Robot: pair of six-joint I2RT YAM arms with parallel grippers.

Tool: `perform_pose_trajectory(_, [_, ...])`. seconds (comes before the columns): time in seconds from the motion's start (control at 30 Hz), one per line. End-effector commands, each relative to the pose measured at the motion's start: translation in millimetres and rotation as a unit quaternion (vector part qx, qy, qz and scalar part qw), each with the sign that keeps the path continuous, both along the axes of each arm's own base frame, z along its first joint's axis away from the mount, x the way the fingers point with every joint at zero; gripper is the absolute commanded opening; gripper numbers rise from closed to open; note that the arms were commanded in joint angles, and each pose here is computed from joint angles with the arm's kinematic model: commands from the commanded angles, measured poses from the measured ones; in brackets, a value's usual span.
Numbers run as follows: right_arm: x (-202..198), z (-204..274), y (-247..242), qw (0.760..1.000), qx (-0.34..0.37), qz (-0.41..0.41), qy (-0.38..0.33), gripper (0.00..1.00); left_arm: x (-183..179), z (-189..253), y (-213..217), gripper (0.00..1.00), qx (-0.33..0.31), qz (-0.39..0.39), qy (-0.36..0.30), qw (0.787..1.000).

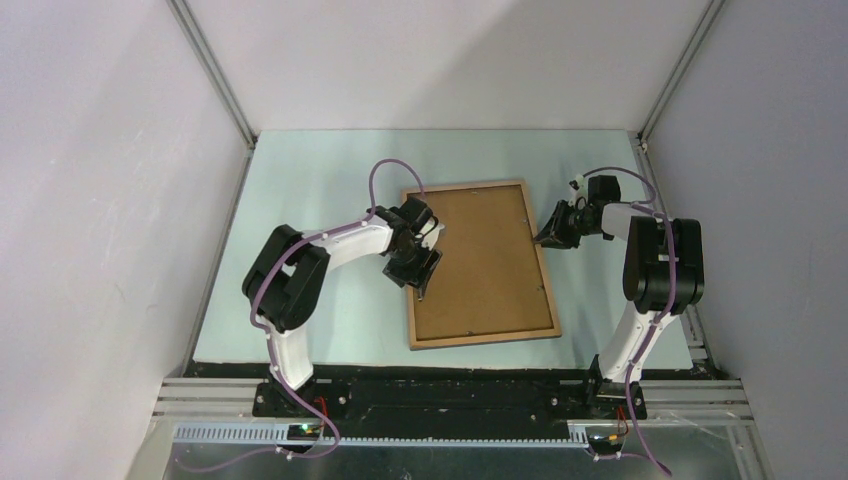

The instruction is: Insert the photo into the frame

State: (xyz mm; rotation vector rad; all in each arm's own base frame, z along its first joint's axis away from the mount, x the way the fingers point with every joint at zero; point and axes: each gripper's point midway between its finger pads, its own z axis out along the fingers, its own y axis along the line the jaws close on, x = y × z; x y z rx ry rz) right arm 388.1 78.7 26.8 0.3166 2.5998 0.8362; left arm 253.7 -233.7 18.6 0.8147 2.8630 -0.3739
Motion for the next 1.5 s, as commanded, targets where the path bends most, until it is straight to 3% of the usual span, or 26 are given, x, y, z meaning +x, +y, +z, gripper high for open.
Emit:
perform_pose_trajectory(0.0, [8, 22, 12, 0.999, 0.014, 0.014, -0.039, 0.00, 5, -12, -16, 0.64, -0.014, 0.009, -0.011, 1.000])
perform_pose_trajectory(0.27, [9, 21, 7, 0.999, 0.018, 0.007, -0.035, 0.00, 5, -21, -3, 0.62, 0.013, 0.007, -0.025, 1.000])
perform_pose_trajectory(1.07, [11, 25, -1, 0.999, 0.024, -0.002, -0.038, 0.00, -16, -12, 3, 0.52, -0.014, -0.078, -0.023, 0.997])
perform_pose_trajectory(1.47, [10, 22, -1, 0.999, 0.029, -0.002, -0.033, 0.00, -17, -10, 3, 0.47, -0.015, -0.085, -0.025, 0.996])
